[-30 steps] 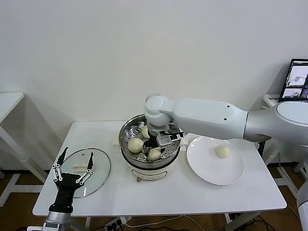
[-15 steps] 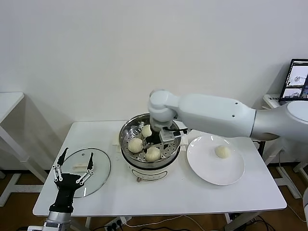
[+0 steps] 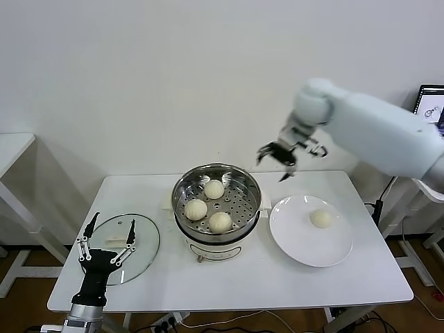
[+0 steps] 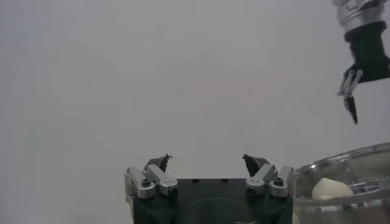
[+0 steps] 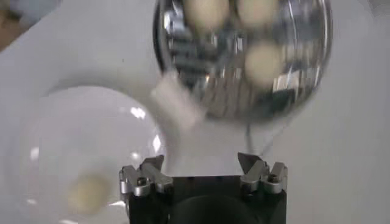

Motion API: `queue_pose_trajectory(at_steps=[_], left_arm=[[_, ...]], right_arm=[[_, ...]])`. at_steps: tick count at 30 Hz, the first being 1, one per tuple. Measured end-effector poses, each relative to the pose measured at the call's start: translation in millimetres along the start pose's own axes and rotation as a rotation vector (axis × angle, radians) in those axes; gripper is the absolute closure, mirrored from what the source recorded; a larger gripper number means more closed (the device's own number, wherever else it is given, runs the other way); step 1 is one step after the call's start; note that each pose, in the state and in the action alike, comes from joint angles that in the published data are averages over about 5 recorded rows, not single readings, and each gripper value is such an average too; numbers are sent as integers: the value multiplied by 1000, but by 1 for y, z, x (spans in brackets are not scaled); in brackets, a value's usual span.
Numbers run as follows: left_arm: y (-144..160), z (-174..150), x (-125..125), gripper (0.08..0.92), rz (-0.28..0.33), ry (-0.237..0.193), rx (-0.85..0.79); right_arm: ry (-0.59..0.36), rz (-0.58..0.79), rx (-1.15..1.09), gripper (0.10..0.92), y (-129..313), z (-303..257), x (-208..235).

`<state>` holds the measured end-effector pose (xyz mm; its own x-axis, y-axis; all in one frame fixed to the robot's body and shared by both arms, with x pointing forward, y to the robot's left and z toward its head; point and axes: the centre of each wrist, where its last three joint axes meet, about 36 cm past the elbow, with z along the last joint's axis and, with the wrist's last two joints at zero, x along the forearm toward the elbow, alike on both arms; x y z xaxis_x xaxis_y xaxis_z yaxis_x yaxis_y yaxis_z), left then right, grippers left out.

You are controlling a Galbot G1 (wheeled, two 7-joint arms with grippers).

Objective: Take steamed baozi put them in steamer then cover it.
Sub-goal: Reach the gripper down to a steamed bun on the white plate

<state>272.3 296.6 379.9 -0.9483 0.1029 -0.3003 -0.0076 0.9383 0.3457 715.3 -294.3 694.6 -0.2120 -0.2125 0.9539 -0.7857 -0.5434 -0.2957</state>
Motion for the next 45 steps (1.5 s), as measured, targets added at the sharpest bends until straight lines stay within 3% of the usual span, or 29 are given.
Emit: queue_pose_trajectory(at_steps=[7,17,32,45], left_arm=[[0,-2,1,177,5,2,-4],[0,-3,1,177,3,7,-7],[2,0,3,177,0,15,-14],[3,3,5,177,-1,19,-15]], right_arm=[[21,-29,-343,200,72,92,-26],[34,-79,-557,200,140,134,-96],[36,-100,-628,200,152,130,-164],[48,-112,-632,216,146,122,-190]])
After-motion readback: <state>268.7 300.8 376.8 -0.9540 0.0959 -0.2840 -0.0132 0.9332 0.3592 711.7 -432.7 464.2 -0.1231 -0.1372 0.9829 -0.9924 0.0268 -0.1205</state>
